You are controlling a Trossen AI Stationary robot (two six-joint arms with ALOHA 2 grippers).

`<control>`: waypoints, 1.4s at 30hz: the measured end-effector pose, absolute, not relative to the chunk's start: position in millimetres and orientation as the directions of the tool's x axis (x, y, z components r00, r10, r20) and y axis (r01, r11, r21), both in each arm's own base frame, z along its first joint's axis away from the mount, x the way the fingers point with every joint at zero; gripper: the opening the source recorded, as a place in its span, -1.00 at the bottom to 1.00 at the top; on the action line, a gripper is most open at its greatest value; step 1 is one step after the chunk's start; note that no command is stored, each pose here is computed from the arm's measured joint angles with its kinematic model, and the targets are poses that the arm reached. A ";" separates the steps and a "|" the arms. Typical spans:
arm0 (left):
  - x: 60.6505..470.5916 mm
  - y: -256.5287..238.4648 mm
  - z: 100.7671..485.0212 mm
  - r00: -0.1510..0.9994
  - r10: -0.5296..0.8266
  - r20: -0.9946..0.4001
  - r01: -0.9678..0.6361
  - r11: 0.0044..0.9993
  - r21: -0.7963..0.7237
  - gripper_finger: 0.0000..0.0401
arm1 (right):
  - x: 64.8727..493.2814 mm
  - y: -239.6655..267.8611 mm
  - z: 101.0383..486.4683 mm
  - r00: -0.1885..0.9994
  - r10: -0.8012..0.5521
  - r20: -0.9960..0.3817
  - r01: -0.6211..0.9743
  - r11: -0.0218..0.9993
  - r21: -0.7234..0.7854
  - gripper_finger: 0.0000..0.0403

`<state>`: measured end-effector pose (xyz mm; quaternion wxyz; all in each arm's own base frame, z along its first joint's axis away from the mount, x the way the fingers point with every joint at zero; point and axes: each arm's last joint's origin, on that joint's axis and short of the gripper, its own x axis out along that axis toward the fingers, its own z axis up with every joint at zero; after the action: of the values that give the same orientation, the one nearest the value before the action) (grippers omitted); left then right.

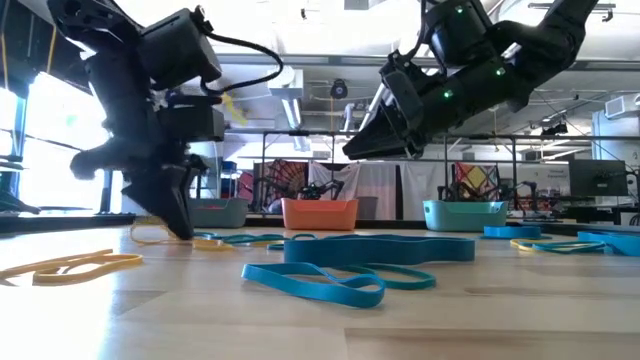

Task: Sort rubber bands into baskets
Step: Put the yellow rubber band into the orange bin

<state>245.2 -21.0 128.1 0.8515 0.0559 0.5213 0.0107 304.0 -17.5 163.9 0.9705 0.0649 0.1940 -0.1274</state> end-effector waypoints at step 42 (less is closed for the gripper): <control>273.5 105.1 245.9 0.770 0.426 -0.474 -0.384 0.904 0.189 -1.00 | 304.5 -19.6 165.4 0.896 -0.232 -0.378 0.285 0.954 0.090 -0.44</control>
<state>273.5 105.1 245.9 0.9400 0.0405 0.2616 0.2153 304.5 -19.6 165.4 0.9711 0.0718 0.1847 -0.1329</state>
